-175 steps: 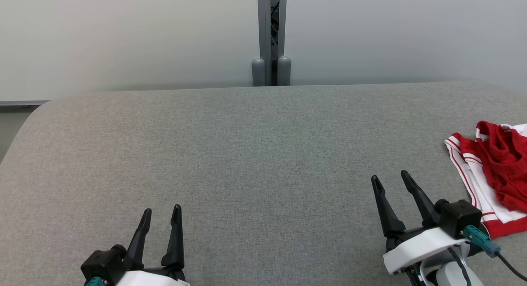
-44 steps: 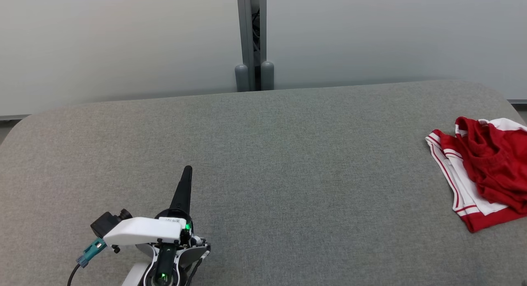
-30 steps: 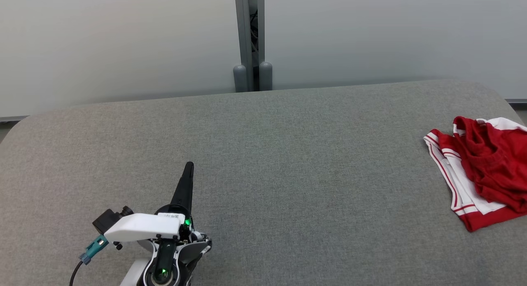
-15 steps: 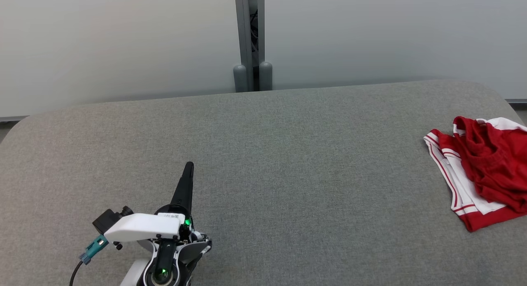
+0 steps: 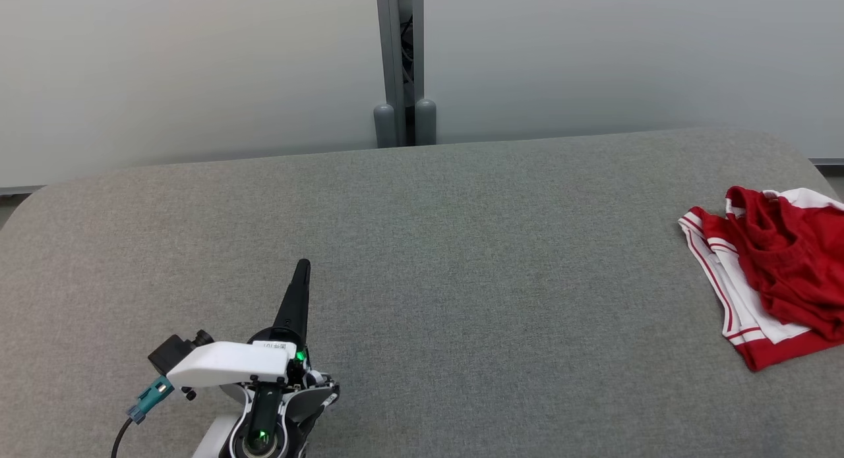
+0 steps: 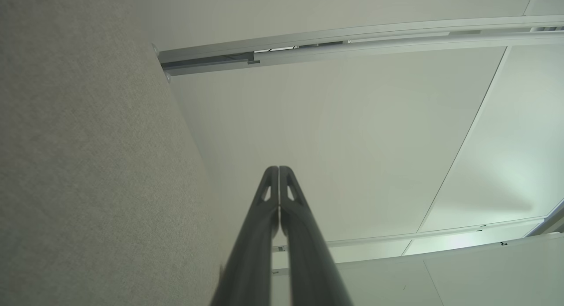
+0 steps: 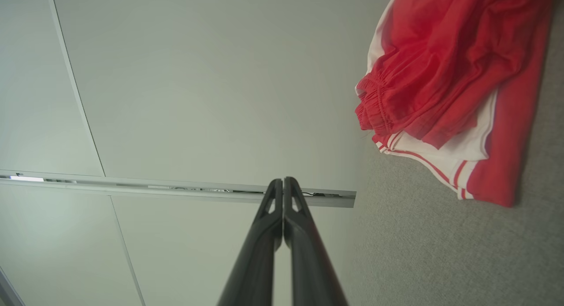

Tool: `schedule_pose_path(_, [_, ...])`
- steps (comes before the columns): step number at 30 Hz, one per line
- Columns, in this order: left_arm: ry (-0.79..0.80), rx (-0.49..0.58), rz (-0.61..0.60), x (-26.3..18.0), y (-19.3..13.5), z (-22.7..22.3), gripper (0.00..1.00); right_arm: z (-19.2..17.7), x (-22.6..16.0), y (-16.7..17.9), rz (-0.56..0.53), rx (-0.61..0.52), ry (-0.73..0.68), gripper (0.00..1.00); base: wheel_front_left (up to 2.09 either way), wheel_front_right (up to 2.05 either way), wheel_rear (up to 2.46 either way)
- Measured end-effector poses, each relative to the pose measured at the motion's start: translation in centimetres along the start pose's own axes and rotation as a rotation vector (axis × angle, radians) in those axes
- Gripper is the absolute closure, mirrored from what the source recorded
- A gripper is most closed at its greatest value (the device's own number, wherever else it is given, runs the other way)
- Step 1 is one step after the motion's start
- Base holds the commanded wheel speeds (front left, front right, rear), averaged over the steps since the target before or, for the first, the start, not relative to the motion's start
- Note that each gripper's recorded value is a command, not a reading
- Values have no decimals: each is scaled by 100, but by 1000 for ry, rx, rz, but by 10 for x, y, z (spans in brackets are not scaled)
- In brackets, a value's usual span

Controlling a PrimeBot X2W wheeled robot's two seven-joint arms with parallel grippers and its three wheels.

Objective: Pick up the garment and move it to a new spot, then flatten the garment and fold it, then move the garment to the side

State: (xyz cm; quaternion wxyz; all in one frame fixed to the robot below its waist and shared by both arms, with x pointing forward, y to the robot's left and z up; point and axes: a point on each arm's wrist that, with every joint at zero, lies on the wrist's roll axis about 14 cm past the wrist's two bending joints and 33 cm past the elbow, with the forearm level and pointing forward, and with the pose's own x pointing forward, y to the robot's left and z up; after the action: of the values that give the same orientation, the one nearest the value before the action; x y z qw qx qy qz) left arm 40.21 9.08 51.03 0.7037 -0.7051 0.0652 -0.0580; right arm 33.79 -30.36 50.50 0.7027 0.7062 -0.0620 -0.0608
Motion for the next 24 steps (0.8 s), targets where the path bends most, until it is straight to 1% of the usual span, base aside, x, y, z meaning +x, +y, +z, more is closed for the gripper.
schedule_pose_path(24, [0, 0, 0, 0, 0, 0, 100, 0, 0, 0, -1, 1, 1, 100, 0, 0, 0])
